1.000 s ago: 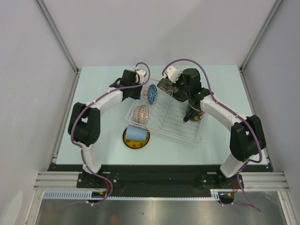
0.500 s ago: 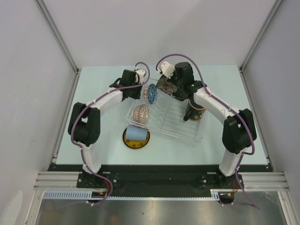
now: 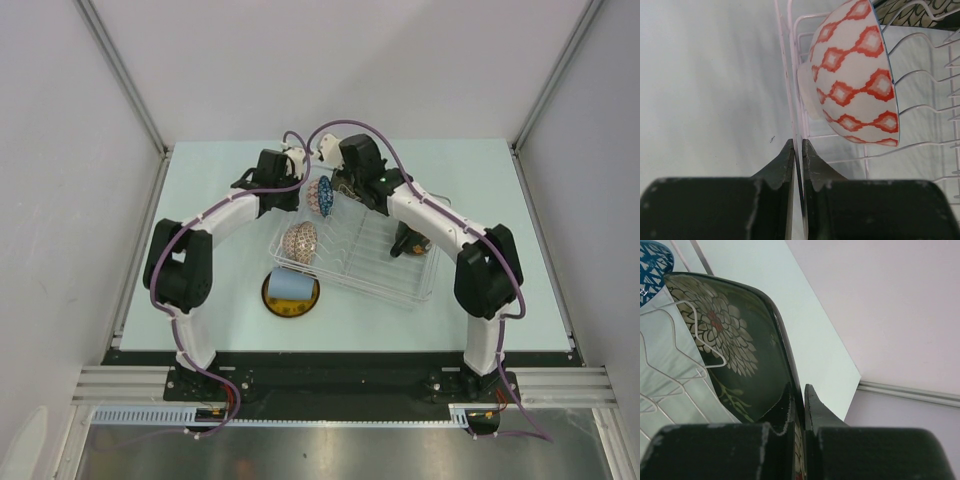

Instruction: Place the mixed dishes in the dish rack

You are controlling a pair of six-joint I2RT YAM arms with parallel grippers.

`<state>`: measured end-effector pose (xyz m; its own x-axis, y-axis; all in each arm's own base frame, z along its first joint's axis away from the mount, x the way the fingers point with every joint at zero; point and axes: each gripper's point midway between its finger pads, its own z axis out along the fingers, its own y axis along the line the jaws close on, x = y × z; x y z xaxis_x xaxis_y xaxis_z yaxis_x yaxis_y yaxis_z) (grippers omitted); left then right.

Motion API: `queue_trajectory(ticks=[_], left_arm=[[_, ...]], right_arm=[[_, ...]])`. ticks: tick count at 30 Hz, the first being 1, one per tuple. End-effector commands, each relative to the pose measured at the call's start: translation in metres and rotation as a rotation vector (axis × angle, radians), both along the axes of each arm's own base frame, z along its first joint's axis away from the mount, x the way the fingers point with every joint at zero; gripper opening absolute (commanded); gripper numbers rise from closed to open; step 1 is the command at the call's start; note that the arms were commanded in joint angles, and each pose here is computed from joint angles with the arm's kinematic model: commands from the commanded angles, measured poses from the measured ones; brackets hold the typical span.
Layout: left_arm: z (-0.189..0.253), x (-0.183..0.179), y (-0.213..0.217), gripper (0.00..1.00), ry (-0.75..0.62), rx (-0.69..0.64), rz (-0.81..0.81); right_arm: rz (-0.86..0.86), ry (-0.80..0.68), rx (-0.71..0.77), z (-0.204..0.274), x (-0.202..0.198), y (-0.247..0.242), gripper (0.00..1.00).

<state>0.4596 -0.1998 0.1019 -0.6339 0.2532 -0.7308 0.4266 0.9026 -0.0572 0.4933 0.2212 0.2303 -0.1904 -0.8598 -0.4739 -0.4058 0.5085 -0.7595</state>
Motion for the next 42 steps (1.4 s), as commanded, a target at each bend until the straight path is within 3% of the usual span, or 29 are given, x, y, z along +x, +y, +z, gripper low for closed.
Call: queue_trajectory(ticks=[1, 10, 18, 23, 34, 42], left_arm=[[-0.018, -0.038, 0.004, 0.11, 0.112, 0.063, -0.085], [-0.016, -0.033, 0.002, 0.1, 0.108, 0.063, -0.077], [0.018, -0.013, -0.001, 0.1, 0.041, 0.039, -0.058], [0.034, -0.004, -0.008, 0.1, 0.017, 0.013, -0.062], [0.012, -0.015, -0.002, 0.1, 0.054, 0.038, -0.068], [0.011, -0.016, 0.001, 0.1, 0.052, 0.04, -0.068]], right_arm=[[-0.233, -0.151, 0.061, 0.04, 0.015, -0.035, 0.0], [-0.291, -0.154, 0.102, 0.046, 0.0, -0.068, 0.0], [-0.296, -0.148, 0.124, 0.047, 0.002, -0.073, 0.0], [-0.261, -0.134, 0.127, 0.038, 0.011, -0.058, 0.0], [-0.164, -0.145, 0.125, 0.034, 0.041, -0.007, 0.0], [-0.095, -0.17, 0.111, 0.024, 0.039, 0.04, 0.0]])
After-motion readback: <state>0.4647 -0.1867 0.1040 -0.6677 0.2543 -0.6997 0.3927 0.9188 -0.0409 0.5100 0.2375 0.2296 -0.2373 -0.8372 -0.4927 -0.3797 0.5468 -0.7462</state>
